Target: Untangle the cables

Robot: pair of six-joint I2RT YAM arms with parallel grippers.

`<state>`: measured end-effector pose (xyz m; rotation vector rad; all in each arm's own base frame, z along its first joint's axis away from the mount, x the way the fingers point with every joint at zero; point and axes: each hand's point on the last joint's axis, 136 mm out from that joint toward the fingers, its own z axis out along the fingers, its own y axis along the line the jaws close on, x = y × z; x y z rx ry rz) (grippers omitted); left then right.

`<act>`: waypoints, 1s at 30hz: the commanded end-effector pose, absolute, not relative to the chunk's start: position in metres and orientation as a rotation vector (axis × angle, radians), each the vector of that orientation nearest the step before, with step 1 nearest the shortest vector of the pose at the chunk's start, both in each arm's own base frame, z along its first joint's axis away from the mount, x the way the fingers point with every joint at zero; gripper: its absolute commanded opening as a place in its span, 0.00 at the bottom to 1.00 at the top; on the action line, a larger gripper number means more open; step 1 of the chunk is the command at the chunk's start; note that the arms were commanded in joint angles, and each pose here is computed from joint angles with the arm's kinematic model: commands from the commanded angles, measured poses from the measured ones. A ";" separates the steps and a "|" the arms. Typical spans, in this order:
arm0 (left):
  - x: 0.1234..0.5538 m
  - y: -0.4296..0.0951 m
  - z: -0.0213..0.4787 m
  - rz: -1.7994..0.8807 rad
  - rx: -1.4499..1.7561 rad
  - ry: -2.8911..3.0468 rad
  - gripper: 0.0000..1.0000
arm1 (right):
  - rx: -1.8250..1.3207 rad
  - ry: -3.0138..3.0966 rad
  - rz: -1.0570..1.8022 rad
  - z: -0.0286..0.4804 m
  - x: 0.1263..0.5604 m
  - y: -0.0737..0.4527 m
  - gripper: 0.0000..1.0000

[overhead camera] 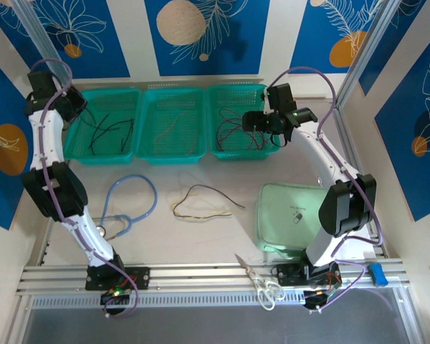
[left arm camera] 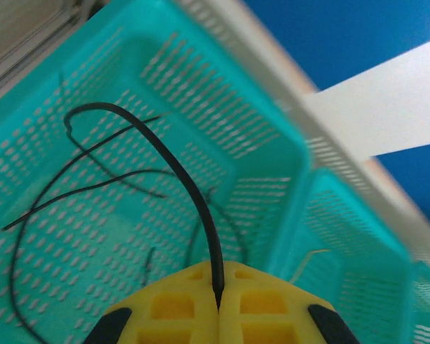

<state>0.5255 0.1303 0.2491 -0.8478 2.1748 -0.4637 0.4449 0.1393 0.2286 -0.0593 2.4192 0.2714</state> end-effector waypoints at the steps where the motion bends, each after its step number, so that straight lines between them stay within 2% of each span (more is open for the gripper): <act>1: 0.522 0.133 0.225 -0.351 -0.822 2.272 0.00 | -0.085 2.402 0.302 0.238 0.435 0.139 0.92; 9: 0.532 0.099 0.156 -0.156 -0.610 2.524 0.00 | -0.067 2.401 0.315 0.237 0.430 0.140 0.92; 18: 0.536 0.070 0.089 -0.137 -0.528 2.707 0.00 | -0.077 2.402 0.291 0.240 0.421 0.135 0.92; 20: 0.535 0.070 0.084 -0.143 -0.522 2.728 0.12 | -0.080 2.401 0.291 0.243 0.417 0.135 0.92; 21: 0.535 0.069 0.085 -0.145 -0.520 2.731 0.21 | -0.079 2.400 0.290 0.245 0.415 0.134 0.92; 22: 0.535 0.068 0.088 -0.151 -0.518 2.727 0.35 | -0.080 2.398 0.293 0.247 0.412 0.135 0.92; 24: 0.535 0.066 0.100 -0.165 -0.514 2.704 0.49 | -0.085 2.391 0.295 0.251 0.406 0.137 0.92; 26: 0.535 0.064 0.118 -0.171 -0.503 2.664 0.57 | -0.092 2.383 0.295 0.254 0.400 0.139 0.92; 30: 0.532 0.060 0.169 -0.139 -0.454 2.558 0.65 | -0.109 2.377 0.302 0.260 0.382 0.146 0.92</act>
